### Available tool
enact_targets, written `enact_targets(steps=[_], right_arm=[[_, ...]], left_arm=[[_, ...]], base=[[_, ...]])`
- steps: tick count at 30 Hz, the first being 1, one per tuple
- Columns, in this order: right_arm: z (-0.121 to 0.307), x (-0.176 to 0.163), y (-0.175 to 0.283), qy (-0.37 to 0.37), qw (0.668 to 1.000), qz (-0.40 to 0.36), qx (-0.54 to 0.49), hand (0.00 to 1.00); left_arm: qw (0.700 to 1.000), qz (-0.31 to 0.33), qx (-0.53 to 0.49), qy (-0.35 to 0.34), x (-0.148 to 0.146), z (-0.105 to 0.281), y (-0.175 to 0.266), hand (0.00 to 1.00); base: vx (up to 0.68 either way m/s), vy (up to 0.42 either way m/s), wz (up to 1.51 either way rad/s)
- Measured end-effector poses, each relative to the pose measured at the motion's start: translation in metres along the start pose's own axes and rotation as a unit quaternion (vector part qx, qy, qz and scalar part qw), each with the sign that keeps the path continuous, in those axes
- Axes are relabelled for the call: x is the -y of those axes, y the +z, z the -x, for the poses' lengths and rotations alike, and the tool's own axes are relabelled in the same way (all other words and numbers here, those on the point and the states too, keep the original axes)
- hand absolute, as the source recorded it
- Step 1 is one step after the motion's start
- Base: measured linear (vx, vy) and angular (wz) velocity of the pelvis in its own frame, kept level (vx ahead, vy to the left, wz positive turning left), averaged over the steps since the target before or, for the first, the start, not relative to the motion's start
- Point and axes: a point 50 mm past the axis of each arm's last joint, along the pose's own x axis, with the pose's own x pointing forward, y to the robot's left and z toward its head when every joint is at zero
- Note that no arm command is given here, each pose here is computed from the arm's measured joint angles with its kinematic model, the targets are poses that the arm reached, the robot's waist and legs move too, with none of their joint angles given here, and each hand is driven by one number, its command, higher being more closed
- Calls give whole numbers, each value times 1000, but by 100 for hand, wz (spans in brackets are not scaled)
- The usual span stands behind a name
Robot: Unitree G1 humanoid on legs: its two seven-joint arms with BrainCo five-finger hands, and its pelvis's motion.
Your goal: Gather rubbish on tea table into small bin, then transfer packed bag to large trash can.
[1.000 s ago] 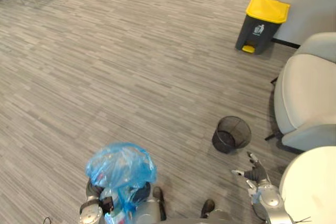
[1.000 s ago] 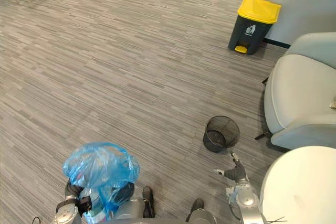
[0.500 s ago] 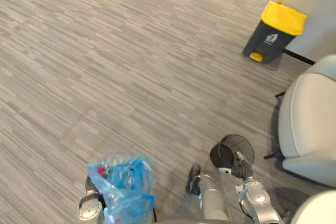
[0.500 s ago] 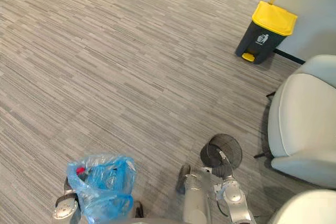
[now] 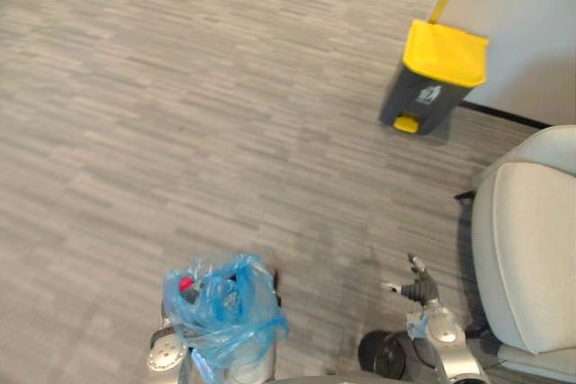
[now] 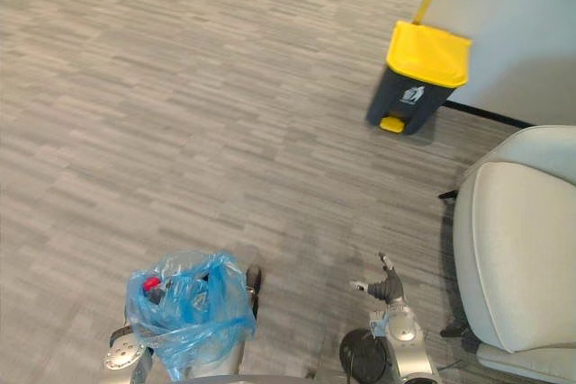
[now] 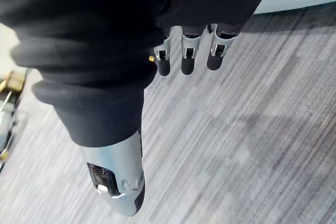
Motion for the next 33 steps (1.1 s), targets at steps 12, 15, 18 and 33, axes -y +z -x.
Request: enact_targets(steps=[12, 15, 18, 33], right_arm=[[-13, -9, 25, 9, 999, -7, 35, 0], [-12, -4, 14, 4, 1000, 3, 13, 0], [-13, -3, 13, 5, 1000, 6, 6, 0], [-11, -8, 14, -2, 1000, 8, 8, 0]], left_arm=[[999, -26, 45, -1, -8, -15, 25, 100], [999, -27, 20, 3, -10, -16, 15, 100], [1000, -21, 10, 4, -7, -15, 10, 100], [1000, -20, -13, -4, -5, -2, -5, 100]], base=[[508, 119, -54], [662, -114, -4], [628, -188, -20], [527, 104, -49]])
